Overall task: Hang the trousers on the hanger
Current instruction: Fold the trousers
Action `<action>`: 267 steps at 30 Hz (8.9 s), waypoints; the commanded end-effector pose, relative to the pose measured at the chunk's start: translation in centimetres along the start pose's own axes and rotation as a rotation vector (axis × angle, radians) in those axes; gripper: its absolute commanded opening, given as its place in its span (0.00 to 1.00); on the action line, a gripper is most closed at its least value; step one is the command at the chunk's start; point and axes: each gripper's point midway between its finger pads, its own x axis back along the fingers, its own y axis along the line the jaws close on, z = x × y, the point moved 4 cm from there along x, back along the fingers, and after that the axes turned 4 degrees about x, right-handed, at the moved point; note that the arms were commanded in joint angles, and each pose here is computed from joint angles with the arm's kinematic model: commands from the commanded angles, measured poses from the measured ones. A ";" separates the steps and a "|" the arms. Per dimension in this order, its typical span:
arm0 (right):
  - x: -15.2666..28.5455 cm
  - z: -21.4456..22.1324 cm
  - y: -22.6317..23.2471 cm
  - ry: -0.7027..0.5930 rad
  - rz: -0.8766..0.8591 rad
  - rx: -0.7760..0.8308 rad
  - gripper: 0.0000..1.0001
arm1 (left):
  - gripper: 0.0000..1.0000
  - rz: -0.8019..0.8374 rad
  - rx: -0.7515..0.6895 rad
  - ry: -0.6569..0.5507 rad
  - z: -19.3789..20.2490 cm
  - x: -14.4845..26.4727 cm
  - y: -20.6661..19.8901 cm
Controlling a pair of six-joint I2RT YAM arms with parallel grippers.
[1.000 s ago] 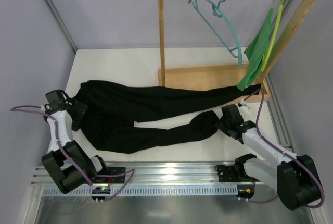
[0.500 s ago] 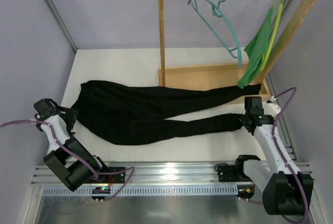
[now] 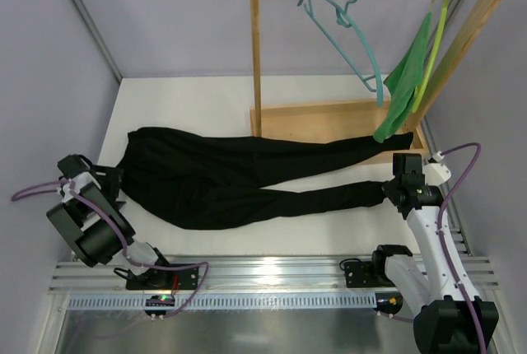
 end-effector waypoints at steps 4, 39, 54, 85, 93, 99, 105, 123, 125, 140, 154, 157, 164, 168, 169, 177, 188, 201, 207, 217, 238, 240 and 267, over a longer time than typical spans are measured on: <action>0.6 -1.3 0.4 -0.055 -0.022 -0.028 0.04 | 0.84 0.152 0.006 -0.041 -3.1 -1.3 -4.3; 2.0 -5.6 3.8 -0.034 -0.352 0.026 0.60 | 0.00 -0.088 0.008 -0.037 -0.2 3.6 0.6; -4.0 0.4 4.6 0.184 -0.294 -0.052 0.47 | 0.00 -0.033 0.006 0.015 0.9 2.6 0.6; -11.1 1.4 6.3 0.286 0.094 -0.077 0.39 | 0.00 -0.032 -0.010 0.005 0.8 2.1 0.8; -8.9 -1.0 6.1 0.191 0.064 -0.037 0.04 | 0.00 -0.046 -0.008 0.005 0.8 2.1 1.0; -2.9 -6.4 6.5 -0.042 -0.086 -0.032 0.04 | 0.00 -0.067 0.009 0.011 0.5 2.3 0.8; 1.7 -7.3 2.4 -0.151 -0.038 -0.089 0.04 | 0.00 -0.140 0.000 -0.047 -0.1 2.9 1.8; -0.5 0.8 -8.4 -0.001 0.442 -0.406 0.04 | 0.02 -0.369 0.001 -0.123 -1.9 5.0 5.0; -0.8 0.9 -9.3 -0.007 0.494 -0.413 0.15 | 0.12 -0.370 -0.005 -0.133 -2.2 5.5 4.8; 1.8 -3.0 -1.1 0.077 -0.026 -0.370 0.60 | 0.67 -0.095 -0.073 -0.224 -1.4 10.6 -1.6; -5.4 0.7 -6.0 0.097 0.274 -0.267 0.59 | 0.72 -0.249 -0.237 -0.101 1.7 6.3 0.9; -6.5 0.4 -6.9 0.107 0.321 -0.262 0.59 | 0.73 -0.320 -0.222 -0.150 1.0 6.4 2.0; -7.7 -0.5 -7.8 0.098 0.339 -0.262 0.59 | 0.72 -0.418 -0.149 -0.152 0.3 5.1 4.9; -7.1 -1.5 -8.2 0.052 0.361 -0.243 0.59 | 0.71 -0.513 -0.072 -0.166 -0.3 5.9 6.7; -6.8 -2.0 -8.4 0.037 0.365 -0.246 0.59 | 0.72 -0.510 -0.053 -0.192 -0.8 6.5 6.7; -4.4 -4.8 -4.9 0.005 0.122 -0.257 0.60 | 0.64 -0.206 -0.078 -0.248 -0.6 9.1 2.8; -4.0 -4.7 -1.7 0.032 -0.141 -0.202 0.60 | 0.56 -0.078 -0.281 -0.119 3.3 6.6 -0.9; -1.8 -7.1 2.6 0.042 -0.430 -0.075 0.61 | 0.68 -0.036 -0.457 -0.122 4.1 7.2 -10.3; 0.0 -8.2 4.1 0.010 -0.508 -0.132 0.61 | 0.73 -0.010 -0.400 -0.116 4.0 6.8 -11.7; -3.3 -9.8 6.2 0.036 -0.549 -0.116 0.66 | 0.70 -0.122 -0.267 -0.028 3.1 0.5 -9.0; -7.4 -11.0 8.2 0.017 -0.566 -0.085 0.66 | 0.32 -0.318 -0.429 -0.130 -1.5 -2.7 -7.6; -8.1 -10.5 8.6 0.034 -0.565 -0.088 0.66 | 0.31 -0.299 -0.433 -0.122 -1.4 -2.7 -8.0; -10.8 -10.9 10.8 -0.018 -0.499 -0.101 0.04 | 0.00 -0.314 -0.433 -0.165 -2.8 -1.8 -8.8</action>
